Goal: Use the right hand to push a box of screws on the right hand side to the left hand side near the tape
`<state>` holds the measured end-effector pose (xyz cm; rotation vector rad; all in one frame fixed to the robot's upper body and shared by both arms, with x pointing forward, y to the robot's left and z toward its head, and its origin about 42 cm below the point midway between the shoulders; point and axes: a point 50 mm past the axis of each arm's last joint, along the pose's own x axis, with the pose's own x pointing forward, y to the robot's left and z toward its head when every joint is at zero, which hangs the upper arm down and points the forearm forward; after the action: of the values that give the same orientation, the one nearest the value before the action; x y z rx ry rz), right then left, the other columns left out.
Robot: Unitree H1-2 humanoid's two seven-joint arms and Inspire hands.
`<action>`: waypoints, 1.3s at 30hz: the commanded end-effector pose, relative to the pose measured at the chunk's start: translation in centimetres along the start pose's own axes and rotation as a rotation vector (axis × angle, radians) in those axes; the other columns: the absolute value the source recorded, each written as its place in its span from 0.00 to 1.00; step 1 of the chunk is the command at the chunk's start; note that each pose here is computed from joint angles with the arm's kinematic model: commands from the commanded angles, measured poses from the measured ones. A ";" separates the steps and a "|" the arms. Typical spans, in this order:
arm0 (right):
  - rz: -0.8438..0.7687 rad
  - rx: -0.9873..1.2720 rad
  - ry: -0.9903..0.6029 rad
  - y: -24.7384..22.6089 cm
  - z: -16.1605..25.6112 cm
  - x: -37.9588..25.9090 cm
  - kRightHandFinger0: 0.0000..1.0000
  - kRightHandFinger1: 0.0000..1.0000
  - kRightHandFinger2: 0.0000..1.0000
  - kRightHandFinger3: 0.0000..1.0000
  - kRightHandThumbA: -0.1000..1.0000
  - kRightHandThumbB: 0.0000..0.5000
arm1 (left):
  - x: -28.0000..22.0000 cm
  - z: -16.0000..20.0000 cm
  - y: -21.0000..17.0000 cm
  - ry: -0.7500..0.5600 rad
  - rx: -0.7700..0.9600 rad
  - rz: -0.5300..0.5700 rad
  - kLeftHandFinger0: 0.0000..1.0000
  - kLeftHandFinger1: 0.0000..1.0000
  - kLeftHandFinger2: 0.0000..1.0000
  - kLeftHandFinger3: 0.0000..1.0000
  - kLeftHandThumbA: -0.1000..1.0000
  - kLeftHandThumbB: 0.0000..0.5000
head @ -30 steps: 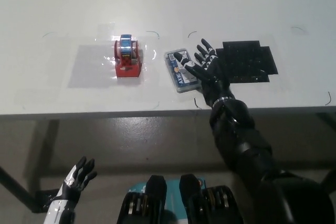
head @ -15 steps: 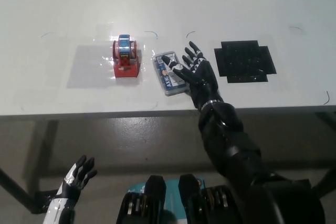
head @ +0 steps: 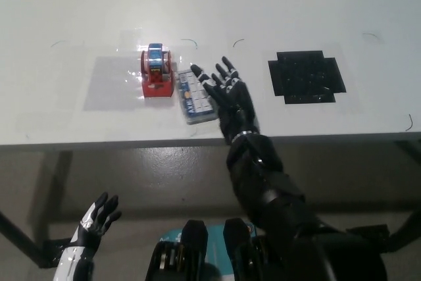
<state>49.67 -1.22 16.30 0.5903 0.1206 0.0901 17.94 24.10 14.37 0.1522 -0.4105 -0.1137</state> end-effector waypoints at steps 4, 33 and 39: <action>-0.051 0.175 -0.034 5.1 0.6 0.1 1.00 1.00 1.00 1.00 1.00 0.56 | -0.3 1.1 0.3 -0.035 -0.002 0.011 1.00 1.00 1.00 1.00 1.00 0.01; 0.127 -0.286 -0.816 2.4 17.3 -5.7 1.00 1.00 1.00 1.00 1.00 0.41 | 0.3 0.9 1.0 -0.041 0.019 0.008 1.00 1.00 1.00 1.00 1.00 0.02; 0.275 -0.311 -0.948 0.2 20.3 -14.1 1.00 1.00 1.00 1.00 1.00 0.42 | 0.2 0.7 1.1 -0.034 0.018 0.003 1.00 1.00 1.00 1.00 1.00 0.02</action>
<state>48.08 -10.12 21.48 0.5052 -0.3170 -0.1598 18.07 24.17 14.62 0.1541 -0.4152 -0.1118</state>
